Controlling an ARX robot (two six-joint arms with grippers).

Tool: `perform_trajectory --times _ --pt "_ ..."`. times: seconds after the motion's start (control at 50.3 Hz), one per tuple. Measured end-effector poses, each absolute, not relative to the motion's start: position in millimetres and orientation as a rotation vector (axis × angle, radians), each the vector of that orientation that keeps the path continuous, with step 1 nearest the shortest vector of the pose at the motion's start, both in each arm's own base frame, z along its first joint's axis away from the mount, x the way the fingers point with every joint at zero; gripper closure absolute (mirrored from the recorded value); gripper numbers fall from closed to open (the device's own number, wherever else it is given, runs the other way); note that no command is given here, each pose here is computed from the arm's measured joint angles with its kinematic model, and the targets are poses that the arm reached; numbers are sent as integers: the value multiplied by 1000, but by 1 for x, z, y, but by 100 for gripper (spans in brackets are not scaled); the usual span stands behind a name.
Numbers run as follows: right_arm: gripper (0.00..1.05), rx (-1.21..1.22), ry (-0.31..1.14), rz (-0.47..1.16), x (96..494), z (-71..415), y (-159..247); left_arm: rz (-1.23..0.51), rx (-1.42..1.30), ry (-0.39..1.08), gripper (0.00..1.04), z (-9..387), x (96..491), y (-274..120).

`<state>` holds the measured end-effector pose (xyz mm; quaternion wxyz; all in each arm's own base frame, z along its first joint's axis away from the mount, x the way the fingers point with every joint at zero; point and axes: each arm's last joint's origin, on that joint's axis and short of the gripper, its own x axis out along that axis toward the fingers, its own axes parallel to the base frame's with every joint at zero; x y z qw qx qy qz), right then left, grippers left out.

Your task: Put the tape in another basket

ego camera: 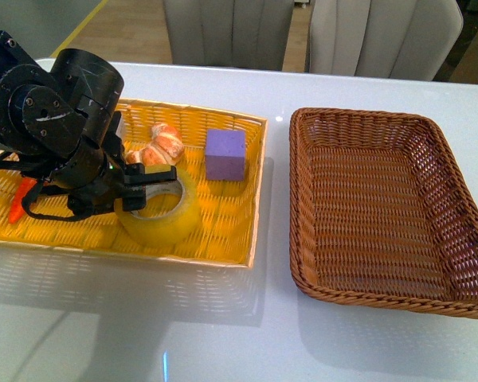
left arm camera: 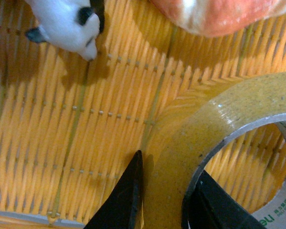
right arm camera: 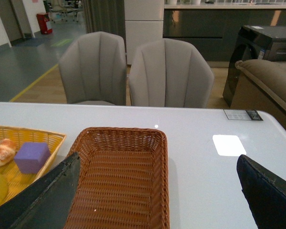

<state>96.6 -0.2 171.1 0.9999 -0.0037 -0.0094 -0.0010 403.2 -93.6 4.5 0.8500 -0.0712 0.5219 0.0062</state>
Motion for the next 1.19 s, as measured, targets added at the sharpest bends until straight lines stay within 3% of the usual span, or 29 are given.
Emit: perform_trajectory --times 0.238,0.437,0.695,0.974,1.192 --pt "9 -7 -19 -2 97 171 0 22 -193 1038 89 19 390 -83" --pt "9 -7 -19 -2 97 171 0 -48 -222 890 89 86 396 -93" --pt "9 -7 -19 -2 97 171 0 -237 -183 831 89 131 415 -172" --pt "9 -7 -19 -2 97 171 0 -364 -147 882 89 121 429 -252" --pt "9 -7 -19 -2 97 171 0 -429 -139 928 89 110 425 -290"
